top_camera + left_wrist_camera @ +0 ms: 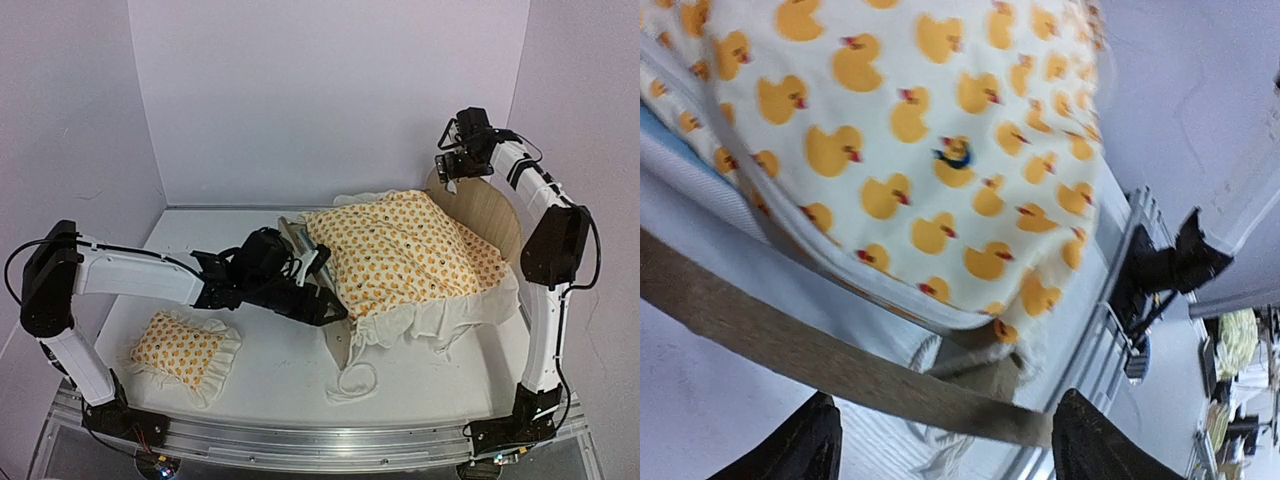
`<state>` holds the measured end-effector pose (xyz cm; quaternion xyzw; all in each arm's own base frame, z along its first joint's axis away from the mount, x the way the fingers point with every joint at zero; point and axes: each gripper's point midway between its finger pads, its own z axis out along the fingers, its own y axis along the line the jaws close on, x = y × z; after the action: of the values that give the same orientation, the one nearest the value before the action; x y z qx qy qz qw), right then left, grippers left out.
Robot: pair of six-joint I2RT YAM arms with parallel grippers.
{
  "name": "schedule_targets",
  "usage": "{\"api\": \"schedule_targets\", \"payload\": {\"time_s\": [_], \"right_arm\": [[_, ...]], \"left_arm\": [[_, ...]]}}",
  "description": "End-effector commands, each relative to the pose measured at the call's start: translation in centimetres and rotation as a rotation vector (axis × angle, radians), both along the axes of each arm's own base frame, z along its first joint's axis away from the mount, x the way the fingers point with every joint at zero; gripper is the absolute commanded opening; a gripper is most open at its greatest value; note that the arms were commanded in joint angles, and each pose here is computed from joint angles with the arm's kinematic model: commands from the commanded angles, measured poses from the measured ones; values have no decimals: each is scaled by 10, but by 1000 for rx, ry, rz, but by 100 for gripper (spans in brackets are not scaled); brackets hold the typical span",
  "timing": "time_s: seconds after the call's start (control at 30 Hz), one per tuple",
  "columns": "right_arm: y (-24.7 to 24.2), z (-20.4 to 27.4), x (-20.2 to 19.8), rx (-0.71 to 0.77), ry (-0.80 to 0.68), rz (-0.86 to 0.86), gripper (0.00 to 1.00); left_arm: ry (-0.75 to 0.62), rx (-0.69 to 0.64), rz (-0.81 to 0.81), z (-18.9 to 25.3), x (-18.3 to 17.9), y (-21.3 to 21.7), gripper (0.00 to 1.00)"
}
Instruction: Set up the pet bed
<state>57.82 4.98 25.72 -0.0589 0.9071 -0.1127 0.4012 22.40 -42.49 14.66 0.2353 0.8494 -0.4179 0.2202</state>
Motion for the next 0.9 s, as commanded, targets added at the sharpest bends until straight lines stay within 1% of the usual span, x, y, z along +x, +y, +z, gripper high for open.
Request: {"api": "schedule_targets", "payload": {"time_s": [0.0, 0.07, 0.13, 0.17, 0.2, 0.27, 0.3, 0.37, 0.4, 0.47, 0.53, 0.6, 0.67, 0.87], "right_arm": [[34, 90, 8, -51, -244, 92, 98], [2, 117, -7, -161, -286, -47, 98], [-38, 149, -32, -287, -325, -240, 98], [-49, 163, -43, -323, -341, -290, 98], [-54, 173, -53, -342, -351, -313, 98], [-44, 186, -70, -304, -362, -280, 98], [-25, 188, -77, -250, -365, -213, 98], [48, 174, -94, -137, -334, 27, 98], [90, 166, -108, -70, -314, 157, 98], [161, 148, -137, 39, -264, 354, 98], [219, 130, -165, 126, -204, 501, 98], [261, 107, -180, 149, -152, 562, 98], [294, 83, -189, 175, -93, 603, 97], [372, 10, -203, 163, 42, 713, 89]], "left_arm": [[-293, -149, -116, 87, -15, -7, 76], [-423, -61, -60, 96, -1, 17, 85], [-504, 4, 4, 110, 23, 45, 89], [-520, 11, 40, 119, 39, 59, 90], [-532, 4, 83, 130, 55, 73, 90], [-546, 10, 210, 145, 92, 105, 93], [-553, 17, 264, 151, 110, 117, 94], [-537, 25, 347, 157, 145, 134, 94], [-505, 19, 382, 159, 161, 140, 94], [-472, -9, 399, 163, 187, 145, 91], [-457, -25, 432, 166, 205, 151, 90], [-466, -18, 445, 166, 213, 155, 90], [-468, -8, 451, 163, 213, 160, 90], [-432, 19, 438, 137, 184, 174, 90]]}}
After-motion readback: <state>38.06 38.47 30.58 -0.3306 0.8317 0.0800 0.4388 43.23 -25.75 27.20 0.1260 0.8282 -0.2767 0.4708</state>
